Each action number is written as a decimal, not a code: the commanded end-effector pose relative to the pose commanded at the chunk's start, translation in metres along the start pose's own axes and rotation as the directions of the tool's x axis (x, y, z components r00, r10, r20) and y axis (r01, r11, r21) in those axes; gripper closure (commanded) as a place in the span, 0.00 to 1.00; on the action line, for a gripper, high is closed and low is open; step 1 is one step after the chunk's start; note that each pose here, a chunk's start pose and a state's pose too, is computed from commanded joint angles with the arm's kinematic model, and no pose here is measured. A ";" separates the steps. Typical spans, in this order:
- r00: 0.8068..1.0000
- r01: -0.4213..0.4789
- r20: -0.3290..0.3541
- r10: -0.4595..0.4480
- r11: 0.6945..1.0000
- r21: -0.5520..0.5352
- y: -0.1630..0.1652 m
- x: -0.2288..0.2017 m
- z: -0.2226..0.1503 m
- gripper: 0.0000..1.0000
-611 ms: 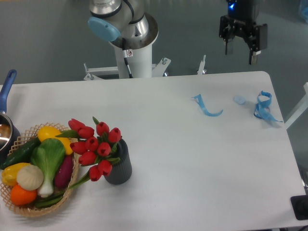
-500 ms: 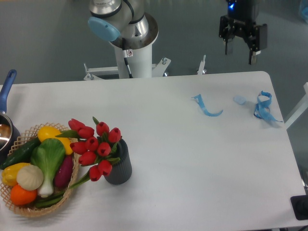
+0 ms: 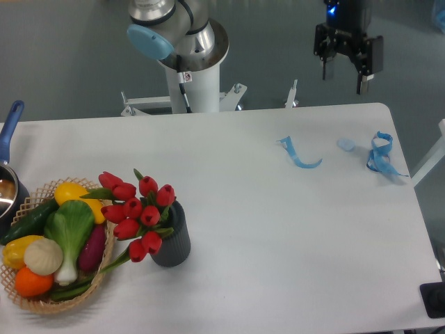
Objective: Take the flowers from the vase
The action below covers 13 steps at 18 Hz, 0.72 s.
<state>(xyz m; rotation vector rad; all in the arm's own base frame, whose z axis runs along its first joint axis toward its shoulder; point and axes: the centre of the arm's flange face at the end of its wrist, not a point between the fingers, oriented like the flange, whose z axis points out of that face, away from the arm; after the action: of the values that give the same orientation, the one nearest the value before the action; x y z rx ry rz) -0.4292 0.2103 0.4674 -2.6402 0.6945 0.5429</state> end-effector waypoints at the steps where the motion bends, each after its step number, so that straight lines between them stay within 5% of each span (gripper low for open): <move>1: 0.999 0.034 0.000 -0.034 0.999 0.010 -0.001 0.001 0.002 0.00; 8: 0.979 0.202 -0.016 -0.202 0.964 0.171 -0.016 0.005 0.018 0.00; 13: 0.951 0.308 -0.095 -0.293 0.920 0.243 -0.055 0.013 0.037 0.00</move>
<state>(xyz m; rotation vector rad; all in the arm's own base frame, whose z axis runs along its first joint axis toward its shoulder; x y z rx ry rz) -0.4003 0.2656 0.4432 -2.4594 0.3343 0.2696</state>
